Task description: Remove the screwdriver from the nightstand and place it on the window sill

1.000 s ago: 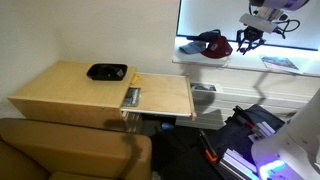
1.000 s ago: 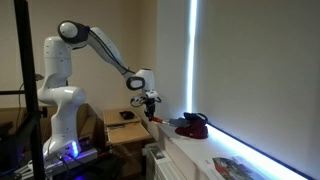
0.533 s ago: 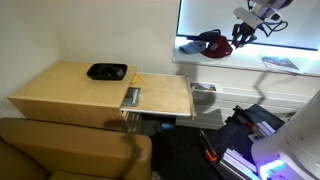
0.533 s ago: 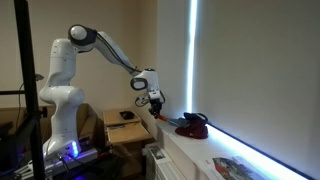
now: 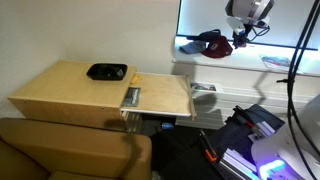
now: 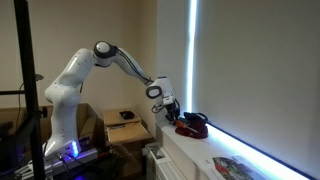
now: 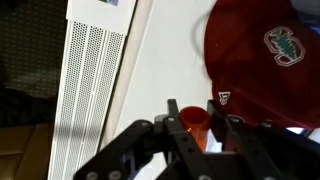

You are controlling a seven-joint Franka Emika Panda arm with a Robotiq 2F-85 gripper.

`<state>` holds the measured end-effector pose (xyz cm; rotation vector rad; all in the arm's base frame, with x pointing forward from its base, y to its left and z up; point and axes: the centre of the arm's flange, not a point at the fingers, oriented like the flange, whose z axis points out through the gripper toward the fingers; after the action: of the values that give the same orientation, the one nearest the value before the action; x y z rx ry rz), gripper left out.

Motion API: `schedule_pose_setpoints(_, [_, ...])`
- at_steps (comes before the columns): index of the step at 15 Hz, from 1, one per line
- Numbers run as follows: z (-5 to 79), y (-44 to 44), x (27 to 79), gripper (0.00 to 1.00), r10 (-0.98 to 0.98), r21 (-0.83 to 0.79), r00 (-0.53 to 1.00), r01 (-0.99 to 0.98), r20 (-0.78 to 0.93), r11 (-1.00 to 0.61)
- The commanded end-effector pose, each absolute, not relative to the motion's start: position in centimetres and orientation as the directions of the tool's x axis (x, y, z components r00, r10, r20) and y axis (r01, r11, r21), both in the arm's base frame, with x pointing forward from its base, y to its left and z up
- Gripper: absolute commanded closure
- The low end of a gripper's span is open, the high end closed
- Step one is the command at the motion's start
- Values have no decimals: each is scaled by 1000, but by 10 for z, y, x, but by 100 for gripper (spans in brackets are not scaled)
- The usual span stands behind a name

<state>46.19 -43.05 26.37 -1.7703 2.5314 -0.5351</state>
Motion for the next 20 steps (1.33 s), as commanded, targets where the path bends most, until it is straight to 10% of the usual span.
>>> schedule_pose_setpoints(1, [258,-435,464,92,-909,-273,-368,-911,197,310])
schedule_pose_setpoints(13, [254,-467,454,92,-830,-210,-542,-833,129,511])
schedule_pose_setpoints(14, [253,-451,454,67,-831,-250,-519,-847,199,469])
schedule_pose_setpoints(16, [249,-457,450,67,-831,-218,-531,-841,164,495])
schedule_pose_setpoints(17, [261,-428,429,92,-817,-255,-543,-832,195,492])
schedule_pose_setpoints(20, [219,-397,435,92,-793,-226,-547,-836,268,500])
